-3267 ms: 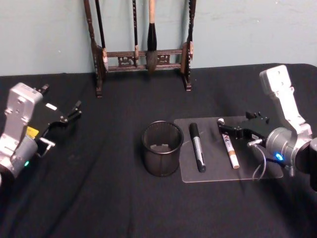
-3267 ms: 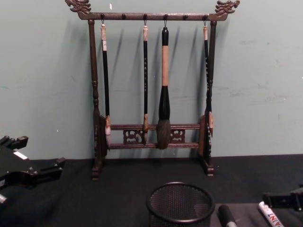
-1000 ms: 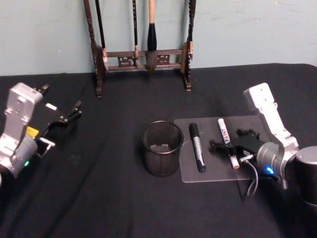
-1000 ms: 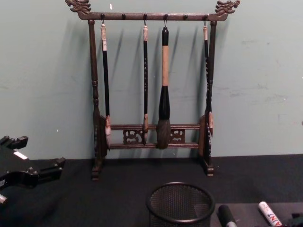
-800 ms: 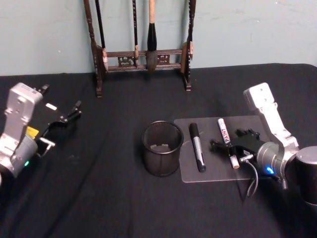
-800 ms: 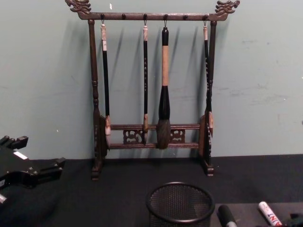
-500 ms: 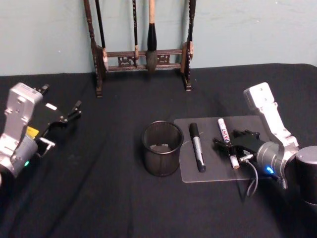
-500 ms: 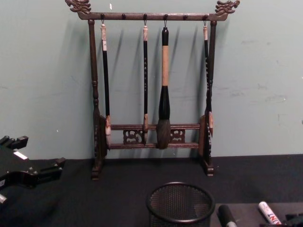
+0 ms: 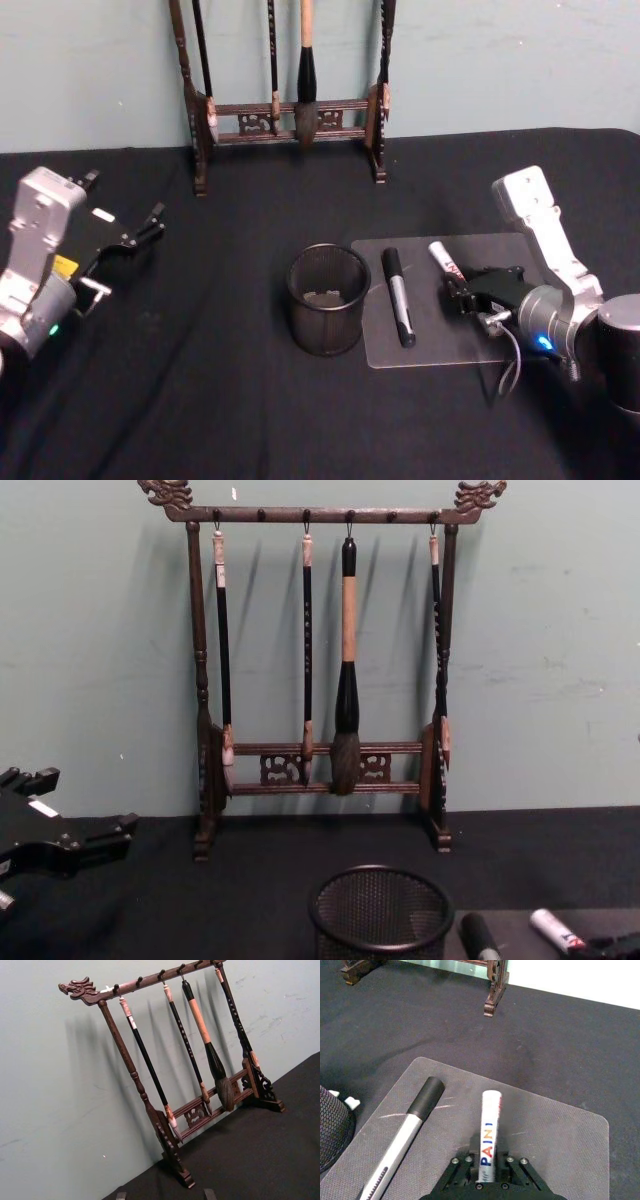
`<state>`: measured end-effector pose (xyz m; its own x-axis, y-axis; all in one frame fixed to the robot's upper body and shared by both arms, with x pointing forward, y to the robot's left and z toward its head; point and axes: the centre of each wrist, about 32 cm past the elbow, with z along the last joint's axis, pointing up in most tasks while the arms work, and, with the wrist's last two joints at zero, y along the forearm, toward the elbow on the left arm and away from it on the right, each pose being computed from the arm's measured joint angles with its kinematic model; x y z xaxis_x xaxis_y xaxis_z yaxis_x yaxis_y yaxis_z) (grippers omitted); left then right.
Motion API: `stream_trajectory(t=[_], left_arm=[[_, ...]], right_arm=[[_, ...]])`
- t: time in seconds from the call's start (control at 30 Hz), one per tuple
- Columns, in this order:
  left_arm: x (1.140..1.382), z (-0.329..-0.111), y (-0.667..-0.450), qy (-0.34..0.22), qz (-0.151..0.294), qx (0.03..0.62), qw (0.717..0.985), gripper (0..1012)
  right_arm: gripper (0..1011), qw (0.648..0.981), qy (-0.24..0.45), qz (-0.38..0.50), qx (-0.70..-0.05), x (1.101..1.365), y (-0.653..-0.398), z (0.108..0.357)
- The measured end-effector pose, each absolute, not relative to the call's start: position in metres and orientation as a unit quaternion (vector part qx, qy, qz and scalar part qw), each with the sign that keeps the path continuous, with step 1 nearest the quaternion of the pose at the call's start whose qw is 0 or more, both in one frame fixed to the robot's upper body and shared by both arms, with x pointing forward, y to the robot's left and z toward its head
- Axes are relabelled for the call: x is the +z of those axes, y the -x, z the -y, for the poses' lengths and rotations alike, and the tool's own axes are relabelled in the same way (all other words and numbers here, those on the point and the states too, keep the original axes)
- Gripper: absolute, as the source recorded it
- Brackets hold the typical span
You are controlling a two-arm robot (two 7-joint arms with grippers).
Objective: Pick up the water-based marker from the table and place it into the pen holder.
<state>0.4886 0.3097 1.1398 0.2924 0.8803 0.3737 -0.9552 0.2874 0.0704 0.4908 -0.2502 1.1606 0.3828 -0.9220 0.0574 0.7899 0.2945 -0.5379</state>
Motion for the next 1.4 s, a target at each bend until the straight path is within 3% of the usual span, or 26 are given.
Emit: stream_trajectory(t=[0.13,0.63,1.1,1.4], left_arm=[[1.14,-0.31,-0.489,-0.141,0.132,0.58,0.791,1001],[1.14,-0.31,-0.489,-0.141,0.132,0.58,0.791,1001],[1.14,-0.31,-0.489,-0.141,0.132,0.58,0.791,1001],[1.14,-0.31,-0.489,-0.141,0.132,0.58,0.791,1001]], right_arm=[[166,0.793,0.249,-0.133,-0.539,1.161,-0.491,0.25],[166,0.81,0.213,-0.097,-0.538,1.166,-0.489,0.251],[166,0.872,0.021,0.061,-0.486,1.187,-0.483,0.235],[166,0.899,-0.071,0.069,-0.426,1.187,-0.48,0.205]])
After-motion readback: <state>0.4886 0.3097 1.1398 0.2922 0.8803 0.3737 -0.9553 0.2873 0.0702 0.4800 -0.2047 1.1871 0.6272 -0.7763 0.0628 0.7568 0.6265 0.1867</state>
